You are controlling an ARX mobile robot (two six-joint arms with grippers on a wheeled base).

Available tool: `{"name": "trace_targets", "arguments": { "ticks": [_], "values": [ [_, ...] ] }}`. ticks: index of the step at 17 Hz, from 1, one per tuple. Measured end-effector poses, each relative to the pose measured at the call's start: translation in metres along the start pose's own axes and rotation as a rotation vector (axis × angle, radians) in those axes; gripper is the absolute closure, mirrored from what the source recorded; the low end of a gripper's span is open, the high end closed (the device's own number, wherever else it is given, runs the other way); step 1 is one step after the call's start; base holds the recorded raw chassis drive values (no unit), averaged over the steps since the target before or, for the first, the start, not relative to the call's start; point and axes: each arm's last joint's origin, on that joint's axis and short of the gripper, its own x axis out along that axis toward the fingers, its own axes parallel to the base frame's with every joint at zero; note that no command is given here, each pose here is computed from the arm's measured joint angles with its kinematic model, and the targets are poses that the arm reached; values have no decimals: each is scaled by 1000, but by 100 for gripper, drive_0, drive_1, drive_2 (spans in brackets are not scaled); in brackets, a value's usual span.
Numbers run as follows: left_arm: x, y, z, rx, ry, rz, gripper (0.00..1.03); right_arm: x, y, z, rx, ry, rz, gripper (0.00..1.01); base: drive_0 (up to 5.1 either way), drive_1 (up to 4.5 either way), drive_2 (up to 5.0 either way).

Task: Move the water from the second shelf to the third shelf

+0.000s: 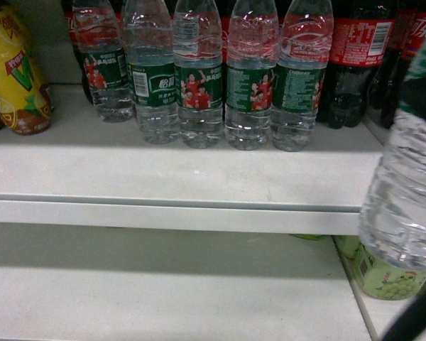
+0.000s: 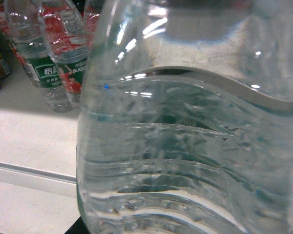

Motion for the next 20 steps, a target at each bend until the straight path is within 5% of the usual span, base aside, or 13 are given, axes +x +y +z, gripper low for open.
{"name": "trace_targets", "arguments": {
  "ticks": [5, 7, 16, 20],
  "values": [
    [0, 0, 0, 0, 0, 0, 5, -60, -15, 25, 25, -116, -48, 58, 0, 0, 0],
    [0, 0, 0, 0, 0, 0, 5, -78, -19, 32, 20, -173, -104, 58, 0, 0, 0],
    [0, 0, 0, 0, 0, 0, 5, -82, -38, 25, 8, -188, -291, 58, 0, 0, 0],
    [0, 0, 0, 0, 0, 0, 5, -80, -44, 18, 14, -165, -306, 58, 0, 0, 0]
  ]
}}
